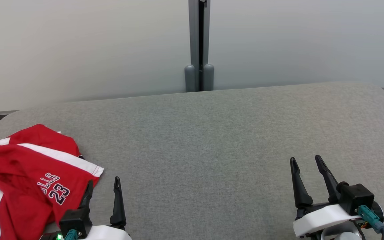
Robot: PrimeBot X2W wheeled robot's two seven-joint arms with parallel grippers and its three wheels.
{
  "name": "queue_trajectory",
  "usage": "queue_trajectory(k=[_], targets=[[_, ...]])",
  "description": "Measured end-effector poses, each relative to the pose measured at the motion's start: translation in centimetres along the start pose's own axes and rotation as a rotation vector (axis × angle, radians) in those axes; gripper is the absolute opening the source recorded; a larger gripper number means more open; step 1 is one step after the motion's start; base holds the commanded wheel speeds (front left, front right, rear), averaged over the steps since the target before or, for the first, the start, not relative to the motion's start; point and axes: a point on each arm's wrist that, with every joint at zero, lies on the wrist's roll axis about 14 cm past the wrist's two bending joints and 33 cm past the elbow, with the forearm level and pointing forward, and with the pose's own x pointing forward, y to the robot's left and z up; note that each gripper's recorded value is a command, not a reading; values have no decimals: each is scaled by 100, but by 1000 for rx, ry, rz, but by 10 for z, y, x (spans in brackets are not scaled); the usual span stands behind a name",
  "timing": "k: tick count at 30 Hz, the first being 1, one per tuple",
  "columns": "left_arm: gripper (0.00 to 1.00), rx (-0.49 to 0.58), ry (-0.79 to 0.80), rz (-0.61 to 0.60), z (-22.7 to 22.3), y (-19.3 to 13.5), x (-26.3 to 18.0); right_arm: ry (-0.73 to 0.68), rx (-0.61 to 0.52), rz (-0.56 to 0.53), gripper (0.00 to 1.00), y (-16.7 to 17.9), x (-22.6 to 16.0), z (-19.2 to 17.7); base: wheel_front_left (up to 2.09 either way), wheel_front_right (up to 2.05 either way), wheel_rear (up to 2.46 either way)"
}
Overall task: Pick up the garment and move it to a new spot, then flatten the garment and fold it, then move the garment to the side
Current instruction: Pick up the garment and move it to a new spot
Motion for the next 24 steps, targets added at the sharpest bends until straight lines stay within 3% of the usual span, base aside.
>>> queue_trajectory(k=[8,24], targets=[[100,1,-11,68,3,22,-10,15,21,82,100,27,9,-5,0,0,0],[100,22,-61,392,14,120,-79,73,73,406,100,138,27,-21,0,0,0]])
